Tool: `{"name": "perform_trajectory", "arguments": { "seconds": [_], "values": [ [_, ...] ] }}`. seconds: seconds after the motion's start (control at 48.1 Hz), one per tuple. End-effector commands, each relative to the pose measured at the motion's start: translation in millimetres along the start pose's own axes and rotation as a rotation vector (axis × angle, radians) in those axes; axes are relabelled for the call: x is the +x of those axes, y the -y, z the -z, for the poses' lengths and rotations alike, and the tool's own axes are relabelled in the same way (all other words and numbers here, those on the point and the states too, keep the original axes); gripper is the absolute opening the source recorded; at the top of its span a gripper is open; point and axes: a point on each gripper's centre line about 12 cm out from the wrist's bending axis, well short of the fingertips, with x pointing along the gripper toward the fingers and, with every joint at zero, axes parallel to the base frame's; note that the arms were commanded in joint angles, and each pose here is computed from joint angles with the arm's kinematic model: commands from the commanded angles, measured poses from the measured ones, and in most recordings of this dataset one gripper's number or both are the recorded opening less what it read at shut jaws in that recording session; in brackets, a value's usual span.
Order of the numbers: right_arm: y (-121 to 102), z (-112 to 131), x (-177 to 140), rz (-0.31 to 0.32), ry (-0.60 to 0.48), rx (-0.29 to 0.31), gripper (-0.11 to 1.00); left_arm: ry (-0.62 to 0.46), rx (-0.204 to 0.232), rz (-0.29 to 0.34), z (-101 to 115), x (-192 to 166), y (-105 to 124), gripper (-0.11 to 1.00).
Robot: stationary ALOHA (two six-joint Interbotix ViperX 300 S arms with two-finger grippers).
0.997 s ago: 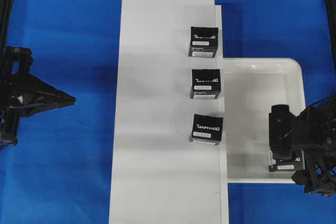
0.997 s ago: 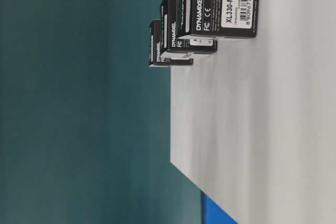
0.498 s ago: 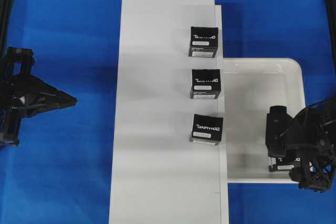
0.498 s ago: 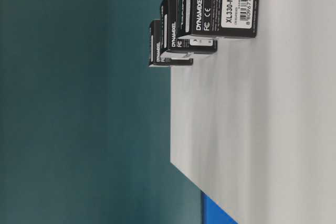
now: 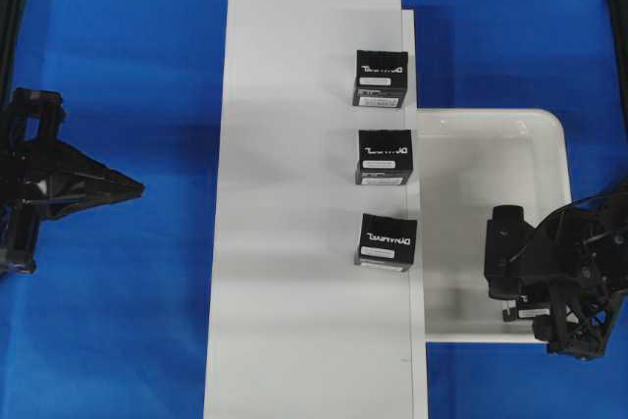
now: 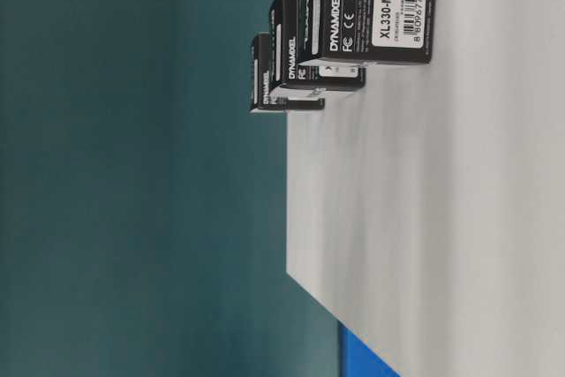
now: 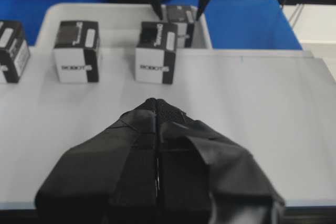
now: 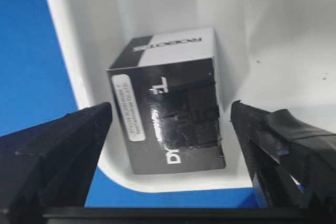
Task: Place the box from the white plastic tray onto the white base.
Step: 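Lower the open right gripper around the black-and-white box in the tray, then close the right gripper on the box and lift it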
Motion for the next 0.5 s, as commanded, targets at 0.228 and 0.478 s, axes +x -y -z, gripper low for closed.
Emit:
{"name": "perform_trajectory", "arguments": {
  "seconds": [0.228,0.478],
  "values": [
    [1.9,1.3,10.0,0.002,0.013,-0.002,1.0,0.022,0.003,-0.013,-9.1,1.2,-2.7,-0.07],
    [0.7,0.4,9.4,-0.008,0.014,0.01,0.77,0.021,0.001,-0.016,-8.0,1.2,-3.4,-0.07]
  ]
}}
